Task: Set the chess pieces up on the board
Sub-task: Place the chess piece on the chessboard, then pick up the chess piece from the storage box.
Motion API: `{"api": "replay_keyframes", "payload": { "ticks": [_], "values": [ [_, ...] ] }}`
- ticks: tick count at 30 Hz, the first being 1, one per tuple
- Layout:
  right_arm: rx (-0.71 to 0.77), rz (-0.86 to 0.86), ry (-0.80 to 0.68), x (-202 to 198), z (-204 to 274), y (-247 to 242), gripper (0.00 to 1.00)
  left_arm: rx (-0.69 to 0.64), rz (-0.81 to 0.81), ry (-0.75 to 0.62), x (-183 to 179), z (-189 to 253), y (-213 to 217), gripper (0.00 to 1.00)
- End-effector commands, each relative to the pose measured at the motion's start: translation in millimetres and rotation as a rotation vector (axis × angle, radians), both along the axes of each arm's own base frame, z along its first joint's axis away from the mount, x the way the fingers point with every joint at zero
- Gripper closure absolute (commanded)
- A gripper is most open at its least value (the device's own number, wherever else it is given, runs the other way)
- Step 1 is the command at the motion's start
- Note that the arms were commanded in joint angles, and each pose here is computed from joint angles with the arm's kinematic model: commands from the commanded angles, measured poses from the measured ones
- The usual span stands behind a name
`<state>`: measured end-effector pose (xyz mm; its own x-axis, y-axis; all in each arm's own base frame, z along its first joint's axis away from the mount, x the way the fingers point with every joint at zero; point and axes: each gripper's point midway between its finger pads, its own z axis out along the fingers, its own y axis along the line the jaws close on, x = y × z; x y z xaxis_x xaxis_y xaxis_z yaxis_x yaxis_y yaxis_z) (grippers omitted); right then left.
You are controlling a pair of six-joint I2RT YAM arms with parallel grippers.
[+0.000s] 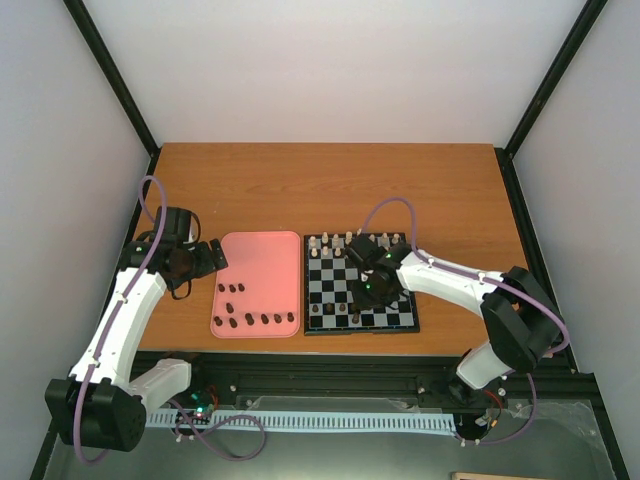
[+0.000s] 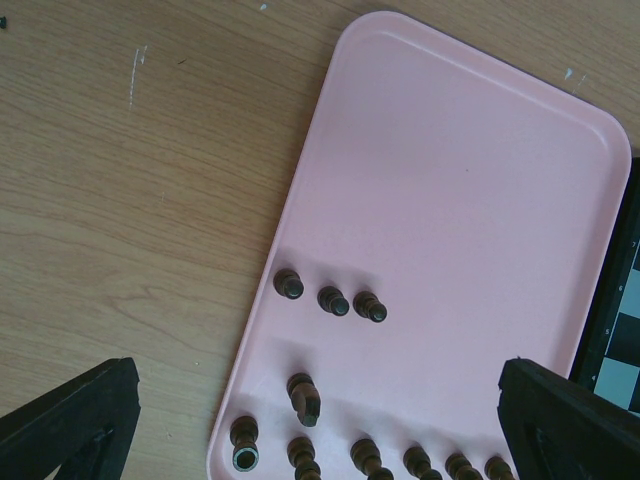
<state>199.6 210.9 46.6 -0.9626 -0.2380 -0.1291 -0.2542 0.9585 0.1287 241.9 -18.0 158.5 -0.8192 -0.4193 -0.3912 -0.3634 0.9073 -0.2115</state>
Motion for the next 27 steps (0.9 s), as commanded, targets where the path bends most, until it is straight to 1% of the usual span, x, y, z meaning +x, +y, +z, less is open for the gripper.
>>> {"api": "replay_keyframes", "payload": {
  "ticks": [1,7,12,13,17,20,23,27],
  "values": [
    [0.007,0.003,-0.046,9.2,16.5,5.9,0.7,-0.014,0.018,-0.024,4.4,5.3,0.6,0.0],
    [-0.017,-0.007,-0.079,17.1,26.1,3.6,0.69,-0.013,0.014,-0.024,3.8,5.1,0.3,0.0],
    [-0.007,-0.004,-0.1,23.7,30.4,8.6,0.69,-0.01,0.012,-0.029,3.5,7.5,0.7,0.0],
    [-0.001,0.0,-0.109,27.7,33.1,12.1,0.67,-0.01,0.011,-0.03,3.4,7.7,0.5,0.0],
    [0.064,0.049,-0.142,50.3,51.2,43.7,0.67,-0.012,0.01,-0.034,3.9,9.7,0.2,0.0],
    [0.099,0.089,-0.14,61.2,55.9,69.0,0.68,-0.007,0.014,-0.041,4.1,13.0,1.3,0.0],
    [0.125,0.148,-0.135,63.6,55.4,101.3,0.68,-0.003,0.018,-0.054,5.3,19.1,2.4,0.0],
    [0.174,0.242,-0.113,56.9,53.0,152.4,0.67,0.004,0.024,-0.067,5.2,25.9,4.2,0.0]
  ]
}}
